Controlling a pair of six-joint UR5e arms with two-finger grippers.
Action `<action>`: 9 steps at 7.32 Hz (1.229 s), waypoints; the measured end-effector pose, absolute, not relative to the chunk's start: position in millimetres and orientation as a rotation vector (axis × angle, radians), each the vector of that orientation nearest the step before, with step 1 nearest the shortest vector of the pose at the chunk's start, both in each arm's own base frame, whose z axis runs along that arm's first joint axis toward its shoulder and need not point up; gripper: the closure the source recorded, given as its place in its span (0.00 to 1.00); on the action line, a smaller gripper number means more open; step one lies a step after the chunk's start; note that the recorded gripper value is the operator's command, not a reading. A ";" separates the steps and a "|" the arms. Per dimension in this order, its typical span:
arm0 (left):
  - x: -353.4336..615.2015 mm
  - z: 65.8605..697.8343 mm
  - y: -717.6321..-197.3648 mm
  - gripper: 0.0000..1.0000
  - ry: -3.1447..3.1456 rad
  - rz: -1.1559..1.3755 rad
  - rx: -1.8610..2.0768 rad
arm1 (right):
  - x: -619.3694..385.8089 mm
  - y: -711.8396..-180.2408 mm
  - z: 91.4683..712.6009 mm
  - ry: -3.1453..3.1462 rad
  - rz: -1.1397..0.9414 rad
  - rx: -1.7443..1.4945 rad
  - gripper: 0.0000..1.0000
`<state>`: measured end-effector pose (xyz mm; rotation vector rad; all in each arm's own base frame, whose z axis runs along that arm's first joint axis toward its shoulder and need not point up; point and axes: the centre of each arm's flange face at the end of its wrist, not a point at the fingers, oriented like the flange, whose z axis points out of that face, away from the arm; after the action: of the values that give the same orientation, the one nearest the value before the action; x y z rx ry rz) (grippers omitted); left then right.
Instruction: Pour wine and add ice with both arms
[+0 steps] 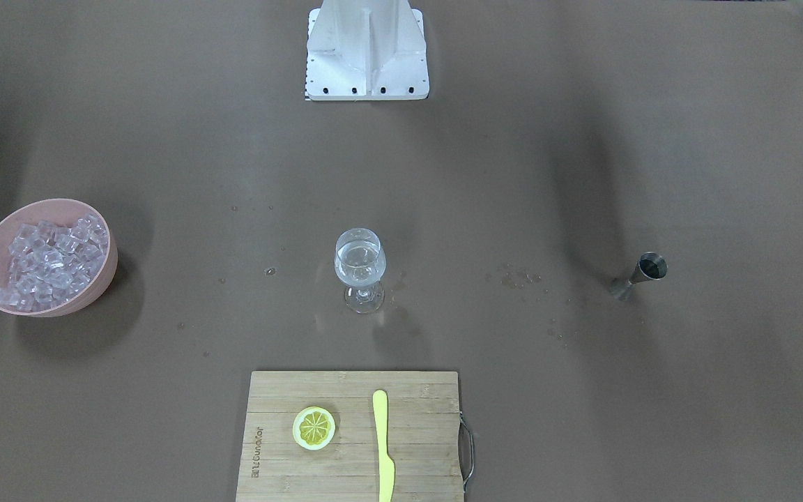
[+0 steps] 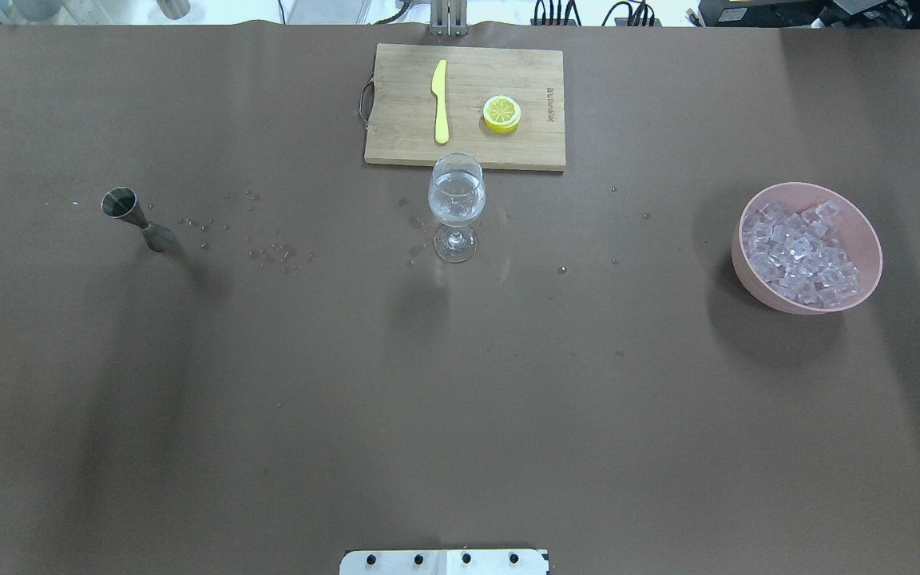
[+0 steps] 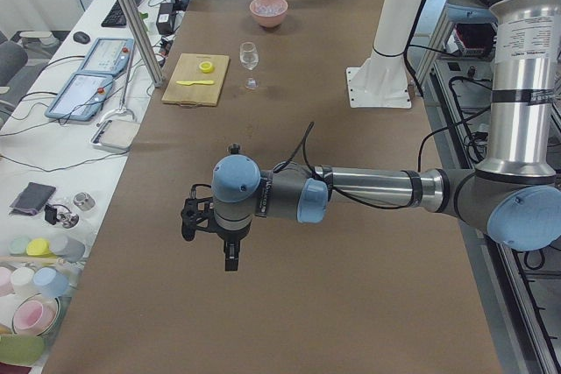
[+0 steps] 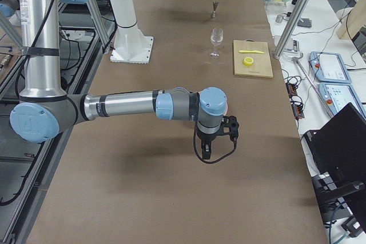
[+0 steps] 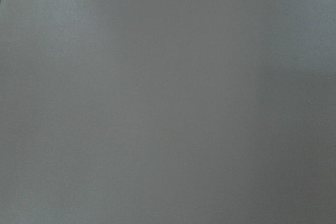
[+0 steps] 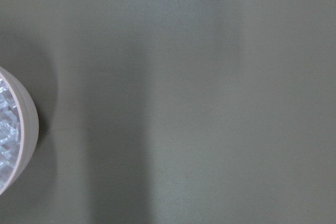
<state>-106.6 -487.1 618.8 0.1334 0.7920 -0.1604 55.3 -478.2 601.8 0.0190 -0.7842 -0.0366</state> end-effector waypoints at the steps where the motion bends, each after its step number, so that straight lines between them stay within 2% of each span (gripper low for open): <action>1: -104.9 616.8 -489.1 0.01 0.787 -0.147 0.145 | 48.2 -477.5 602.5 -0.789 -0.047 0.011 0.00; 5: -99.0 609.4 -476.2 0.01 0.806 -0.121 0.223 | 35.4 -479.6 599.2 -0.895 0.014 -0.036 0.00; 7: -73.2 562.8 -481.8 0.01 0.839 -0.183 0.222 | 34.3 -477.4 601.7 -0.899 0.010 -0.030 0.00; 9: -8.1 477.4 -479.1 0.01 0.888 -0.302 0.192 | 34.1 -476.1 603.4 -0.898 0.005 -0.014 0.00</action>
<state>-8.1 -479.1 477.4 0.1921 0.8878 -0.3018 34.1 -476.1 603.4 -0.0140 -0.8984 0.0051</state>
